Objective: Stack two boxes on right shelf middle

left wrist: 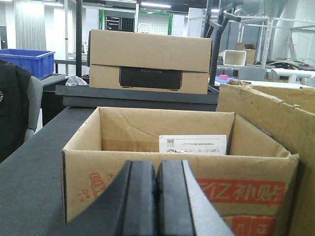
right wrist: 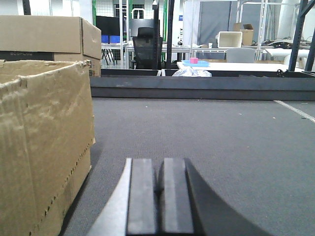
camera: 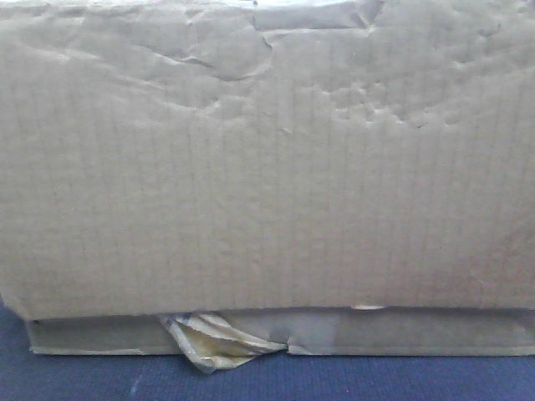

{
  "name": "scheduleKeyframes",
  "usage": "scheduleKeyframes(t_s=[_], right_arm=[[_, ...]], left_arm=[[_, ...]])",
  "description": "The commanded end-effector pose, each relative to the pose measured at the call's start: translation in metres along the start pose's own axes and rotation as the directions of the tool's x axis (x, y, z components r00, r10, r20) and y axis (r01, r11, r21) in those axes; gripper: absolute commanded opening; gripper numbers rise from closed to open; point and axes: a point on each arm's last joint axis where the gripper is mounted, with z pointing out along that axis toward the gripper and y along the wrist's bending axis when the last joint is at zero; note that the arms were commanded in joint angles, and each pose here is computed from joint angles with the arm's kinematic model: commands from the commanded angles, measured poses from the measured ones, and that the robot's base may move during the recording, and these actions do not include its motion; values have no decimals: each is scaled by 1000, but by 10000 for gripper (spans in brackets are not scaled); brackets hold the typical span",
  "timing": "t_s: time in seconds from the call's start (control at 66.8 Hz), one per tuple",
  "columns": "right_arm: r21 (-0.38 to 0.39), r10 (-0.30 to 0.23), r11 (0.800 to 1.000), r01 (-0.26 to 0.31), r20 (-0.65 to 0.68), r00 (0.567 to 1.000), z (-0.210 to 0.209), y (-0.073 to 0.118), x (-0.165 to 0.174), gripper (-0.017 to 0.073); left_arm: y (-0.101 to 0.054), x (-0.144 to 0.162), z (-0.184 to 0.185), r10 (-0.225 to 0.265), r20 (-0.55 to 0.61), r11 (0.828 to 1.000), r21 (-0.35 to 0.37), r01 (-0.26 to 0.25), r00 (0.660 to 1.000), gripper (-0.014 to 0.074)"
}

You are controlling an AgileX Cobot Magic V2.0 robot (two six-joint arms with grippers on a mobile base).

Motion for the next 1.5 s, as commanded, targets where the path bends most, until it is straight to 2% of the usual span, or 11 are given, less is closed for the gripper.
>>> scheduleKeyframes(t_s=[0.0, 0.569, 0.674, 0.719, 0.869, 1.063, 1.243, 1.303, 1.348, 1.408, 1.483], right_arm=[[3, -3, 1000, 3, 18, 1000, 0, 0, -1, -168], [3, -3, 1000, 3, 18, 1000, 0, 0, -1, -168], [3, -3, 1000, 3, 18, 1000, 0, 0, -1, -168], [3, -3, 1000, 3, 18, 1000, 0, 0, -1, -168], [3, -3, 1000, 3, 18, 1000, 0, 0, -1, -168], [3, -3, 1000, 3, 18, 1000, 0, 0, -1, -168], [3, -3, 1000, 3, 18, 1000, 0, 0, -1, -168], [3, -3, 1000, 3, 18, 1000, 0, 0, -1, -168], [3, -3, 1000, 3, 18, 1000, 0, 0, -1, -168], [3, -3, 1000, 3, 18, 1000, 0, 0, -1, -168], [3, -3, 1000, 3, 18, 1000, 0, 0, -1, -168]], left_arm=[[0, -2, 0, 3, 20, 1000, -5, -3, 1000, -102], [0, -6, 0, 3, 66, 1000, -4, -3, 998, -102], [0, -6, 0, 3, 30, 1000, -5, -3, 1000, -102], [0, -19, -2, 3, 18, 1000, -5, -3, 1000, -102], [0, -76, -12, 105, -24, 994, -32, -106, 994, -102], [0, -133, -3, 74, -250, 995, -43, -88, 965, -102], [1, -157, 19, 78, -389, 993, -50, -105, 918, -102], [1, -163, 30, 40, -405, 995, -67, -74, 913, -102], [2, -168, 42, -38, -424, 993, -114, -11, 905, -102], [4, -170, 56, -103, -464, 986, -164, 30, 880, -102], [7, -168, 75, -126, -555, 980, -196, 18, 822, -100]])
